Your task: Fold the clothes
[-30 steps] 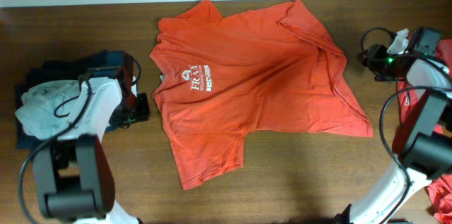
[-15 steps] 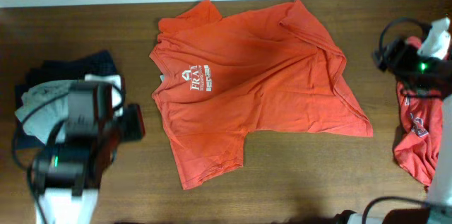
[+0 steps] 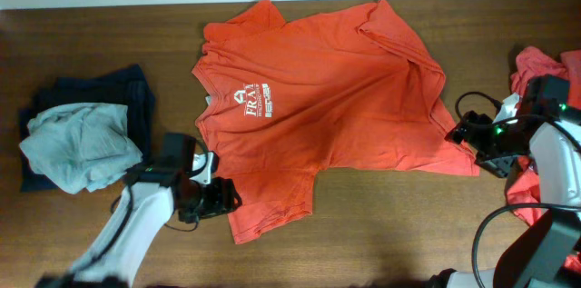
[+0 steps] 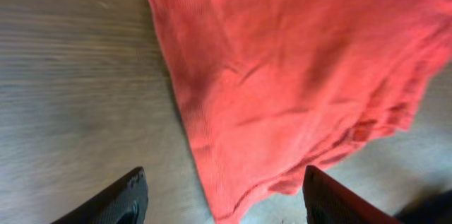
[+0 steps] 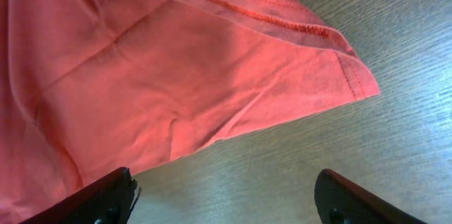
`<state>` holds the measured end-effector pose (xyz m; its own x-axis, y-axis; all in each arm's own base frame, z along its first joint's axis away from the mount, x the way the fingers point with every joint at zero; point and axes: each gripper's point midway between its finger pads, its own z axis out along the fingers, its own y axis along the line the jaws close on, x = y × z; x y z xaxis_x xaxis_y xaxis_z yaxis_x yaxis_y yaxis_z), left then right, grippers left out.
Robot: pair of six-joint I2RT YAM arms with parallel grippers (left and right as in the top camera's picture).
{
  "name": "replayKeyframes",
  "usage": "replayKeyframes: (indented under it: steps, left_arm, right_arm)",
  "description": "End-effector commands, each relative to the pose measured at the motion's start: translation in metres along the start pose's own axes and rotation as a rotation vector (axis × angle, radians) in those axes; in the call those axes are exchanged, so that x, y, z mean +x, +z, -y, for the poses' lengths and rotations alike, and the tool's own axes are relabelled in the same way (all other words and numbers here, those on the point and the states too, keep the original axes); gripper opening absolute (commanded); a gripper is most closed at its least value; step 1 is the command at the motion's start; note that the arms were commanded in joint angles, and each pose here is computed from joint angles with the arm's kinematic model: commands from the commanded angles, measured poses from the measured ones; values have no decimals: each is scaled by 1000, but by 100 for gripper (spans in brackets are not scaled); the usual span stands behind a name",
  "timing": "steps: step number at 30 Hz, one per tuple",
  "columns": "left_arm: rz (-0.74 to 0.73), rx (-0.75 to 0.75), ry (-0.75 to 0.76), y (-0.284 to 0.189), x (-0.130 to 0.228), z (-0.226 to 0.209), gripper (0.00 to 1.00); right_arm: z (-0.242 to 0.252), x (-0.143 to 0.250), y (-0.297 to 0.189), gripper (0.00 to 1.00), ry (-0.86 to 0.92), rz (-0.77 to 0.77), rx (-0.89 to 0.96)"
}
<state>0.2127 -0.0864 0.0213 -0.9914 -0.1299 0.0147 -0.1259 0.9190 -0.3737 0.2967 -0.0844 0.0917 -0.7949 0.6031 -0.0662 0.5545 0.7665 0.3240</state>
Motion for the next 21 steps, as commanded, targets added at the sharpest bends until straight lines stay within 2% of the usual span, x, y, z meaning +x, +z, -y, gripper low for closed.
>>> replayKeyframes:
  steps: [1,4,6,7,8,10,11,15,21]
  left_arm:
    - [-91,29,-78,24,5,1,71]
    - [-138,20,-112,36,9,-4,70]
    - [-159,13,-122,42,11,-8,60]
    - [-162,10,-123,46,10,-9,46]
    - [-160,9,-122,48,8,-10,25]
    - [-154,10,-120,49,7,-10,4]
    - [-154,10,-123,48,7,-10,1]
    - [-126,-55,-210,38,3,-26,0]
    - [101,-176,-407,-29,-14,-87,1]
  right_arm:
    - [3,5,4,86,7,-8,10]
    - [2,5,4,86,7,-9,6]
    - [1,5,4,86,7,-8,2]
    - [1,5,4,86,7,-7,2]
    - [1,5,4,86,8,-7,1]
    - [1,5,4,86,10,-7,2]
    - [1,5,4,86,10,-7,2]
    - [1,5,4,86,10,-8,2]
    - [-3,7,5,86,-5,-12,2]
